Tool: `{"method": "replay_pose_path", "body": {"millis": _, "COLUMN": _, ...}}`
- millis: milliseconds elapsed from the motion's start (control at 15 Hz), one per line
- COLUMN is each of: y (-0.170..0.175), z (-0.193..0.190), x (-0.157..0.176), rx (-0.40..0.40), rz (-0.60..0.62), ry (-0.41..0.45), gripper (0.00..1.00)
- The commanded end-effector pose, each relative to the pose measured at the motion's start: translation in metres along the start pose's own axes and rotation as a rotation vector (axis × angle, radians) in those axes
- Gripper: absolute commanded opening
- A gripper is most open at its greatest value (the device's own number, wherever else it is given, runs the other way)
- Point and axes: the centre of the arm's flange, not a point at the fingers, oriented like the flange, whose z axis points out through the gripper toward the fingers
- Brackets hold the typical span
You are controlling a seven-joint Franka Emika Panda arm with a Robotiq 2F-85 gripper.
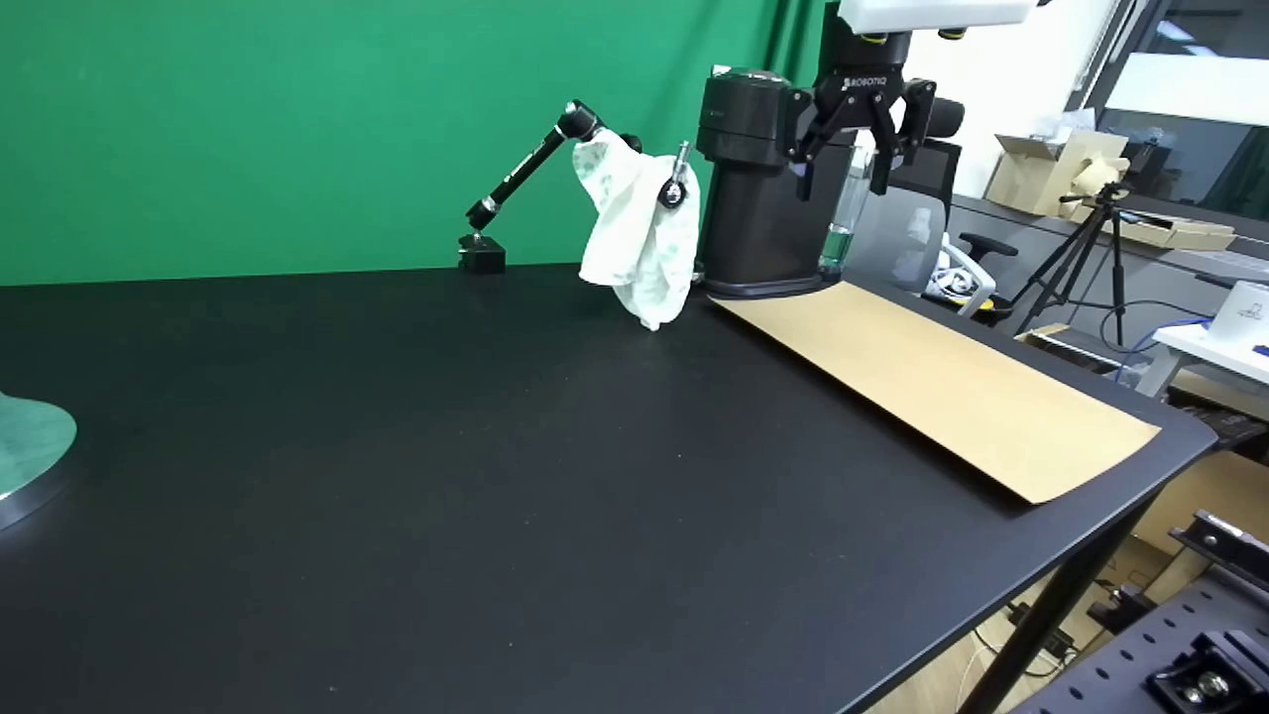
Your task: Pick up the towel and hang it on the object
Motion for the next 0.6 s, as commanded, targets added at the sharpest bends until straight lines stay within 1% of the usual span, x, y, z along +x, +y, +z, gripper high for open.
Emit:
{"method": "replay_pose_path", "body": {"millis": 0, "y": -0.021, "z": -0.013, "x": -0.026, "rx": -0.060, "rz": -0.195, "ry": -0.017, "gripper": 1.00}}
{"method": "replay_pose_path", "body": {"millis": 67, "y": -0.029, "z": -0.014, "x": -0.031, "rx": -0.059, "rz": -0.256, "ry": -0.030, "gripper": 1.00}}
{"method": "replay_pose_path", "body": {"millis": 333, "y": -0.061, "z": -0.025, "x": -0.051, "rx": 0.000, "rz": -0.500, "ry": -0.027, "gripper": 1.00}}
{"method": "replay_pose_path", "body": {"millis": 533, "y": -0.082, "z": -0.033, "x": -0.065, "rx": 0.080, "rz": -0.670, "ry": -0.032, "gripper": 1.00}}
